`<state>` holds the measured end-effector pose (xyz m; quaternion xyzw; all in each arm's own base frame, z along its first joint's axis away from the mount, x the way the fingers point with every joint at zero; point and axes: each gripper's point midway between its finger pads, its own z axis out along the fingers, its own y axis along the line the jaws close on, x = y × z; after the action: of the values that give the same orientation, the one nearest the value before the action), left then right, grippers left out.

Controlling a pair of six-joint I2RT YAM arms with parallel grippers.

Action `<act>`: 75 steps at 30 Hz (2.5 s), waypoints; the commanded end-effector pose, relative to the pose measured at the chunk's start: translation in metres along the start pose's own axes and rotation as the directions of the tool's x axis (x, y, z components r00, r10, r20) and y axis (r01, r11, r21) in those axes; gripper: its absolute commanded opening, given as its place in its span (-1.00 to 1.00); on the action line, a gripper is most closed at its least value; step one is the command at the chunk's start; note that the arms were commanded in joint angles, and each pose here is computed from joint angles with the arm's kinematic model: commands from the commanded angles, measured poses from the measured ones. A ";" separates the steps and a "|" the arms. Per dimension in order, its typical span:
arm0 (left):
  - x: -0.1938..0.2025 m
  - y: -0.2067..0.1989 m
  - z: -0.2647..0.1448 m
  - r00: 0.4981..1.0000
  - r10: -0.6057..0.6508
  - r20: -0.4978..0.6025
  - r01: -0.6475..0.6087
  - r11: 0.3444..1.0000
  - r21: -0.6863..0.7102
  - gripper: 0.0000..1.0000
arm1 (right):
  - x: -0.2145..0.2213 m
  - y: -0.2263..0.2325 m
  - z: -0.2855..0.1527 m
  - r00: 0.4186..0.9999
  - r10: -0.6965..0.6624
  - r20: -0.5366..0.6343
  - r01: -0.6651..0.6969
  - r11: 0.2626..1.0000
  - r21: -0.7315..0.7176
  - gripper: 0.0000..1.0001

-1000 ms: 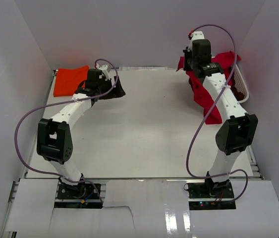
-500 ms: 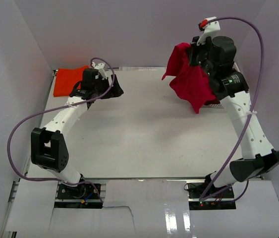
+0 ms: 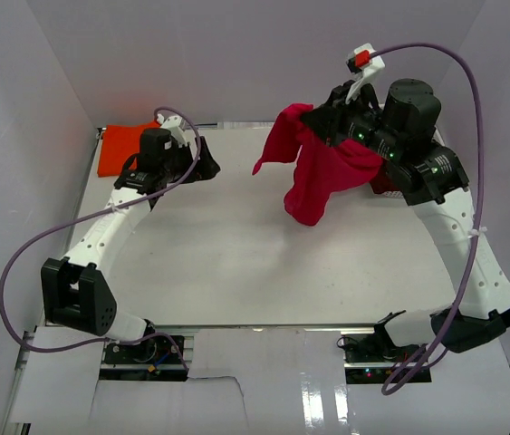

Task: Fold and stack the t-shirts
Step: Move the tshirt to the center of the board

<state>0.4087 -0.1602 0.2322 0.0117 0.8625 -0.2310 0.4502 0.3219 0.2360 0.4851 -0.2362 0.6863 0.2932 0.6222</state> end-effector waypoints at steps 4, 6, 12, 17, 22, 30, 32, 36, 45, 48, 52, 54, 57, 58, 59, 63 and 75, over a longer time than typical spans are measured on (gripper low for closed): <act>-0.019 -0.003 -0.036 0.996 0.007 0.090 -0.003 0.999 -0.041 0.96 | -0.024 0.077 -0.031 0.992 0.107 0.070 -0.081 0.950 -0.303 -0.85; -0.021 -0.004 -0.040 0.995 -0.002 0.099 0.006 0.999 -0.045 0.96 | -0.027 0.100 -0.033 0.992 0.114 0.060 -0.085 0.926 -0.367 -0.85; -0.019 -0.015 -0.054 0.993 -0.043 0.112 0.042 0.999 0.009 0.95 | -0.040 0.133 -0.046 0.990 0.113 0.086 -0.064 0.896 -0.439 -0.85; -0.024 -0.022 -0.071 0.988 -0.031 0.152 0.026 0.999 0.036 0.95 | -0.052 0.137 -0.057 0.989 0.049 0.139 0.008 0.923 -0.386 -0.84; -0.021 -0.023 -0.082 0.988 -0.016 0.155 0.012 0.999 0.031 0.95 | -0.053 0.137 -0.074 0.984 0.019 0.176 0.043 0.940 -0.337 -0.85; -0.020 -0.020 -0.095 0.984 -0.015 0.177 0.013 1.000 0.013 0.95 | -0.010 0.094 -0.072 0.997 0.006 0.076 0.003 0.993 -0.115 -0.85; -0.018 -0.020 -0.096 0.984 -0.020 0.175 0.018 1.000 0.016 0.95 | 0.024 0.076 -0.063 1.000 0.010 -0.004 -0.010 1.000 -0.019 -0.85; -0.011 -0.020 -0.095 0.987 -0.032 0.159 0.029 0.999 0.023 0.95 | 0.092 0.050 -0.051 0.988 0.026 -0.150 -0.008 0.993 0.116 -0.85; 0.001 -0.018 -0.092 0.991 -0.023 0.132 0.018 0.999 0.036 0.93 | 0.200 -0.001 -0.025 0.930 0.113 -0.349 -0.042 0.978 0.206 -0.85; 0.004 -0.018 -0.088 0.993 -0.019 0.120 0.015 0.999 0.037 0.93 | 0.216 -0.021 -0.016 0.917 0.127 -0.378 -0.048 0.976 0.212 -0.85; 0.007 -0.018 -0.083 0.994 -0.016 0.105 0.012 0.999 0.046 0.93 | 0.235 -0.049 -0.003 0.894 0.145 -0.424 -0.041 0.969 0.245 -0.85; 0.008 -0.018 -0.081 0.995 -0.013 0.102 0.008 0.999 0.051 0.92 | 0.251 -0.062 0.004 0.880 0.157 -0.448 -0.035 0.963 0.269 -0.85; 0.011 -0.017 -0.079 0.996 -0.010 0.093 0.005 0.999 0.052 0.93 | 0.277 -0.087 0.010 0.856 0.196 -0.478 -0.050 0.953 0.300 -0.85; 0.012 -0.017 -0.078 0.996 -0.009 0.091 0.004 0.999 0.053 0.93 | 0.283 -0.098 0.010 0.849 0.216 -0.483 -0.061 0.946 0.317 -0.85; 0.013 -0.017 -0.078 0.996 -0.008 0.088 0.003 0.999 0.053 0.93 | 0.290 -0.104 0.011 0.839 0.229 -0.493 -0.063 0.942 0.329 -0.85; 0.017 -0.016 -0.077 0.997 0.000 0.080 -0.004 0.999 0.054 0.93 | 0.328 -0.126 0.011 0.785 0.300 -0.542 -0.083 0.918 0.388 -0.85; 0.023 -0.015 -0.077 0.998 0.007 0.069 -0.011 0.998 0.059 0.93 | 0.368 -0.196 -0.043 0.706 0.501 -0.500 -0.053 0.742 0.669 -0.85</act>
<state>0.3365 -0.1432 0.2527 0.0077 0.8457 -0.2468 0.4730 0.3812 0.1088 0.1056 -0.0474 0.9396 0.0786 0.3296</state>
